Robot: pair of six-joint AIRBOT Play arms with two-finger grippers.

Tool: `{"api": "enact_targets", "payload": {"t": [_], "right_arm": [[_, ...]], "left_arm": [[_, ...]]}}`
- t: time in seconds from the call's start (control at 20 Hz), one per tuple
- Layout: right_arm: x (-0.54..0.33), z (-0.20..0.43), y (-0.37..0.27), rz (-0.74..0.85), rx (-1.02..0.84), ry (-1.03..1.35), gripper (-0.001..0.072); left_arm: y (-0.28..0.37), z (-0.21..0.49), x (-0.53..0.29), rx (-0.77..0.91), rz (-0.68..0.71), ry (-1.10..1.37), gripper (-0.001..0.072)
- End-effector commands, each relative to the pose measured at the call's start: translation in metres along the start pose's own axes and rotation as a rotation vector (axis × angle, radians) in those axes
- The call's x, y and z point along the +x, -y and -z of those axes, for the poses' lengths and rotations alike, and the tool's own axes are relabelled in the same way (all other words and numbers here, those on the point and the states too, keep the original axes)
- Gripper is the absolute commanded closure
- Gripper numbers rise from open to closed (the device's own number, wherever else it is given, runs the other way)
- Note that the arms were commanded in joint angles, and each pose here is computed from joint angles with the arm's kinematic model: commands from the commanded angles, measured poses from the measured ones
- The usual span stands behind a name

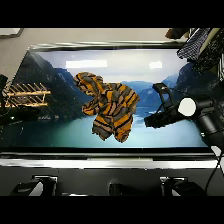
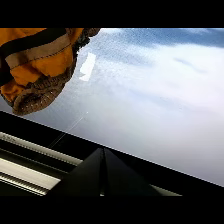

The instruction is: Fold the clothes and pants, and hang the long-sleeved shirts on hangers.

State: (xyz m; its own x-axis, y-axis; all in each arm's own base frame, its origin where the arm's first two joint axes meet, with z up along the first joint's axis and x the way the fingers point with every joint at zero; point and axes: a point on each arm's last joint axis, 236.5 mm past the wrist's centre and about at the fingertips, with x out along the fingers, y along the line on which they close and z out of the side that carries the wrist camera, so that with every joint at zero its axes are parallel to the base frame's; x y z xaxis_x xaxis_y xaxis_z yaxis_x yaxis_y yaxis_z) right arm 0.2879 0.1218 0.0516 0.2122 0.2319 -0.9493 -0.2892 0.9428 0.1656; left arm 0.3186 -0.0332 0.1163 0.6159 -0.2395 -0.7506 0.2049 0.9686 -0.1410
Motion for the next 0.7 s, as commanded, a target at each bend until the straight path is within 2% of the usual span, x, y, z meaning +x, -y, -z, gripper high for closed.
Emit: {"api": "enact_targets", "payload": {"t": [0.0,0.1,0.15,0.2,0.25,0.3,0.4,0.55,0.65], "right_arm": [[0.0,0.0,0.0,0.0,-0.002,0.0,0.0691],[0.0,0.0,0.0,0.0,-0.002,0.0,0.0691],[0.0,0.0,0.0,0.0,-0.002,0.0,0.0691],[0.0,0.0,0.0,0.0,-0.002,0.0,0.0691],[0.0,0.0,0.0,0.0,-0.002,0.0,0.0691],[0.0,0.0,0.0,0.0,-0.002,0.0,0.0691],[0.0,0.0,0.0,0.0,-0.002,0.0,0.0691],[0.0,0.0,0.0,0.0,-0.002,0.0,0.0691],[0.0,-0.001,0.0,0.0,-0.009,0.004,0.0691]], "left_arm": [[0.0,0.0,0.0,-0.001,-0.001,0.001,0.0682],[0.0,0.0,0.0,-0.001,-0.001,0.0,0.0681],[-0.001,-0.001,0.001,-0.002,-0.003,0.006,0.0642],[-0.003,-0.004,0.002,-0.033,-0.007,0.016,0.0465],[-0.004,-0.004,0.005,-0.125,-0.007,0.014,0.0108],[-0.007,-0.005,0.011,-0.213,-0.012,0.018,-0.0013],[-0.006,-0.002,0.041,-0.385,0.036,-0.026,-0.0013],[0.029,-0.01,0.114,-0.577,0.303,-0.101,-0.0013],[0.041,-0.004,0.166,-0.701,0.389,-0.143,-0.0013]]}}
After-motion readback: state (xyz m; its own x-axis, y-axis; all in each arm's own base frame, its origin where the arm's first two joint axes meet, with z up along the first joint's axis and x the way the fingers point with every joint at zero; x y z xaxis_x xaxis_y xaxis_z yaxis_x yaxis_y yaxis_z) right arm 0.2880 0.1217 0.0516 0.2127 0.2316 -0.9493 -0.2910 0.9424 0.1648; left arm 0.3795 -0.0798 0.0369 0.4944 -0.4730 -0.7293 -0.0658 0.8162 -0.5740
